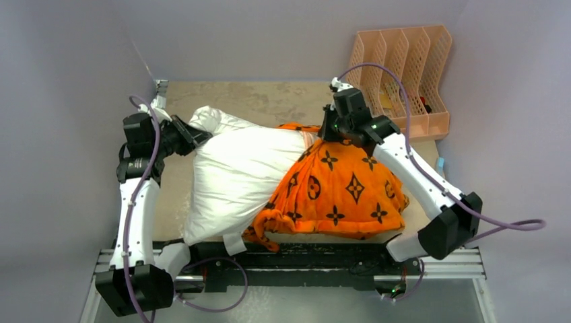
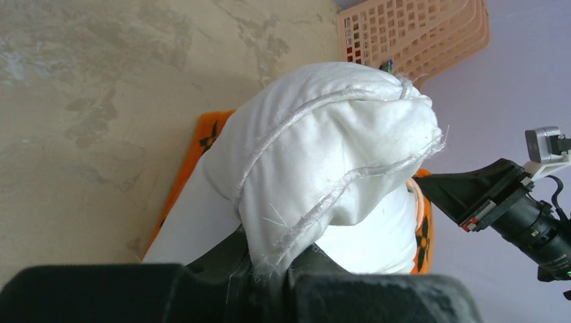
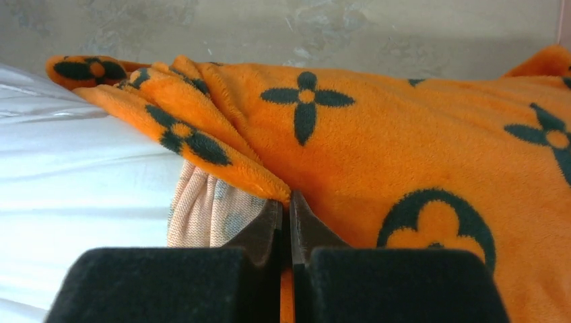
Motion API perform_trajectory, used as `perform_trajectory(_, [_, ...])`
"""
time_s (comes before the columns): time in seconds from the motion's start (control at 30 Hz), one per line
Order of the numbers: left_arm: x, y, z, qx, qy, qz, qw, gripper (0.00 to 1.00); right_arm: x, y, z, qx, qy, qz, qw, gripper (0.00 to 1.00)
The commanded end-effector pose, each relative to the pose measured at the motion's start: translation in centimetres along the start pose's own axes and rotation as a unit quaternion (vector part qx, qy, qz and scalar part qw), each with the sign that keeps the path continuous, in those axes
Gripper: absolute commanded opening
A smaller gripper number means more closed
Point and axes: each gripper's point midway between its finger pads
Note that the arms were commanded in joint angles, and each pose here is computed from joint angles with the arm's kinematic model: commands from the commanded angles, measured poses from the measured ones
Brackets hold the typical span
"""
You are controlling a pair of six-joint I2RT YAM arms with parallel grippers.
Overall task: Remove the pillowcase from the pillow
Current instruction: Remove the pillow from the pillowcase.
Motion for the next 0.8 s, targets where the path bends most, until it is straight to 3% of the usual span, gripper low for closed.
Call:
perform_trajectory(0.0, [-0.1,6.0,-1.3,-0.107,0.029,0.037,0.993,0.00,-9.0,1.4,-1.7,-0.027,-0.142,-0.004,0.989,0.00])
perform_trajectory(0.07, [0.0,5.8,-1.0,-0.106,0.025,0.023,0.994,0.00,-5.1,1.2,-1.7,-0.006,-0.042,-0.016,0.999,0.00])
perform_trajectory(0.17, [0.9,6.3,-0.7,-0.114,0.046,0.006,0.992,0.00,0.8,1.0,-3.9,0.005,0.069,-0.045,0.997,0.16])
perform_trajectory(0.23, [1.5,7.0,-0.4,-0.118,0.064,-0.002,0.991,0.00,5.3,-0.3,-6.0,0.005,0.123,-0.101,0.987,0.47])
perform_trajectory(0.27, [2.1,7.4,-0.1,-0.118,0.080,-0.008,0.990,0.00,6.7,-1.0,-6.8,0.013,0.138,-0.118,0.983,0.56])
perform_trajectory(0.4, [5.0,8.8,2.0,-0.117,0.132,-0.045,0.983,0.00,10.2,-4.8,-8.7,0.032,0.148,-0.159,0.976,0.70])
perform_trajectory(0.57, [8.2,9.1,5.1,-0.100,0.165,-0.064,0.979,0.00,12.1,-9.5,-9.8,0.002,0.113,-0.162,0.980,0.75])
perform_trajectory(0.6, [8.9,9.1,5.5,-0.096,0.175,-0.064,0.978,0.09,12.6,-11.0,-9.4,0.002,0.112,-0.163,0.980,0.77])
perform_trajectory(0.67, [9.6,8.4,6.3,-0.074,0.179,-0.063,0.979,0.46,14.4,-13.7,-9.0,0.013,0.130,-0.170,0.977,0.78])
perform_trajectory(0.73, [10.2,6.9,6.1,-0.035,0.193,-0.060,0.979,0.59,16.0,-15.8,-8.4,0.002,0.128,-0.193,0.973,0.80])
perform_trajectory(0.77, [10.4,6.4,5.4,-0.030,0.207,-0.055,0.976,0.61,16.6,-16.4,-8.2,-0.007,0.121,-0.208,0.971,0.80])
Point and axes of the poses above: each gripper's point midway between its finger pads, its own z axis out along the fingers, its own x axis along the line the jaws close on, y = z × x, and after that the axes turned 10 degrees about z, right-handed
